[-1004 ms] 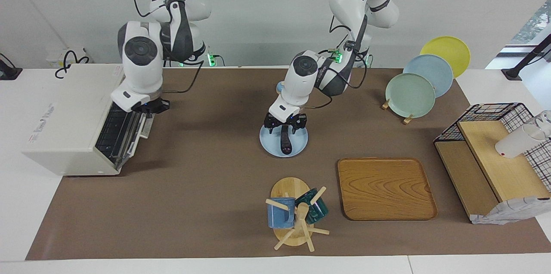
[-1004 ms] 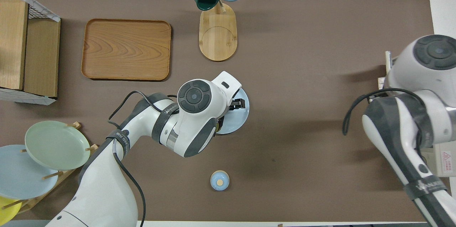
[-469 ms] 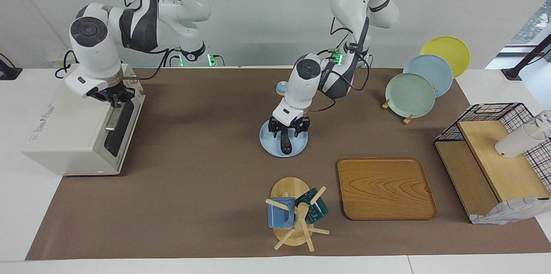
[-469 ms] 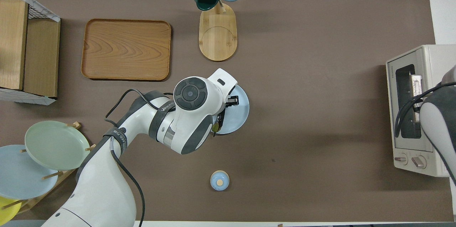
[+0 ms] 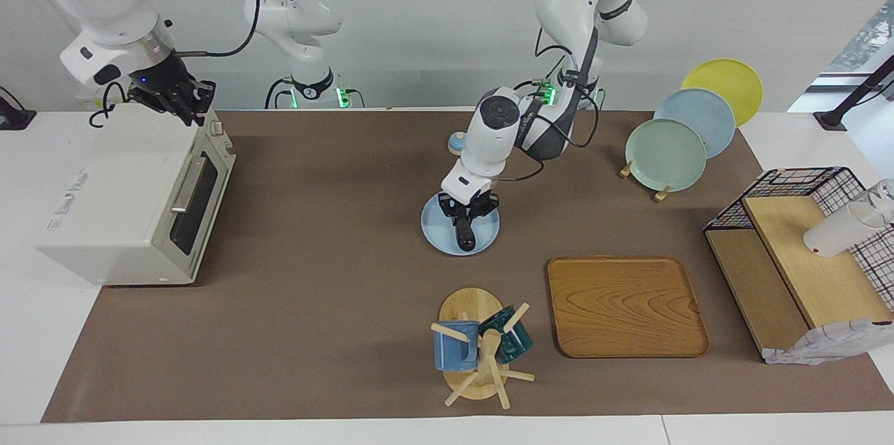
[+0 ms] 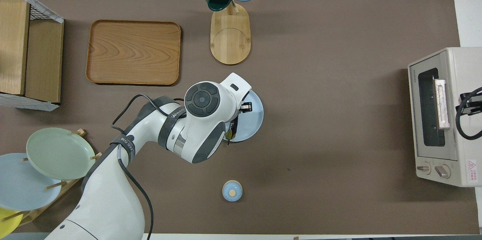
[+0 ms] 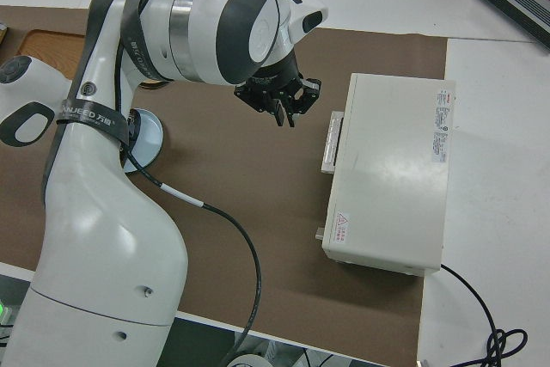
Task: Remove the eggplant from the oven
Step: 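Carry the eggplant to the wooden tray with the left gripper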
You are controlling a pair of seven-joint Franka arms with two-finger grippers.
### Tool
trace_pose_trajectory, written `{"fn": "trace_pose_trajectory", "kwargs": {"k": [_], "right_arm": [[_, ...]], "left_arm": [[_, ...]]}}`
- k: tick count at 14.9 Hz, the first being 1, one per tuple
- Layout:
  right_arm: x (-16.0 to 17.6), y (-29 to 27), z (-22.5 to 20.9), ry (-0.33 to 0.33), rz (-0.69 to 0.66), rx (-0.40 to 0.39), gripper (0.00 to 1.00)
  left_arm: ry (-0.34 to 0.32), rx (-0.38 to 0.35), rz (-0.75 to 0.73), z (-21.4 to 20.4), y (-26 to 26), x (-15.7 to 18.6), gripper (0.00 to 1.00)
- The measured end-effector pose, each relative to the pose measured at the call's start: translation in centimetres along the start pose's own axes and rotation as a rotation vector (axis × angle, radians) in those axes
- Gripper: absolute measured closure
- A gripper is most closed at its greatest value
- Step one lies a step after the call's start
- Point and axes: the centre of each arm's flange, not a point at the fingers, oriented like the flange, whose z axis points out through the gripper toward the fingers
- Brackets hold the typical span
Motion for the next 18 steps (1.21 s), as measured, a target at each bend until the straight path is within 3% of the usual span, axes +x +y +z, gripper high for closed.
{"fn": "trace_pose_trajectory", "kwargs": {"k": [4,8,11,15,18], "right_arm": [[0.3,-0.3,0.2,-0.003,-0.004,0.023,0.37],[0.8,-0.9,-0.2,0.007,-0.014,0.026,0.00],[1.4,-2.8,-0.9,0.022,-0.033,0.017,0.00],[1.4,-3.1,-1.3,0.030,0.006,0.016,0.00],[1.5,-3.3,-1.3,0.030,0.015,0.016,0.00]], "left_arm": [[0.021,0.004,-0.028,-2.2,-1.0,1.9,0.70],[0.026,0.020,-0.099,-13.2,-5.8,8.6,0.70],[0.049,0.029,-0.135,-16.8,-12.8,13.3,0.70],[0.029,0.054,-0.101,-15.1,-23.1,17.4,0.70],[0.022,0.061,-0.095,-12.6,-27.2,20.3,0.70]]}}
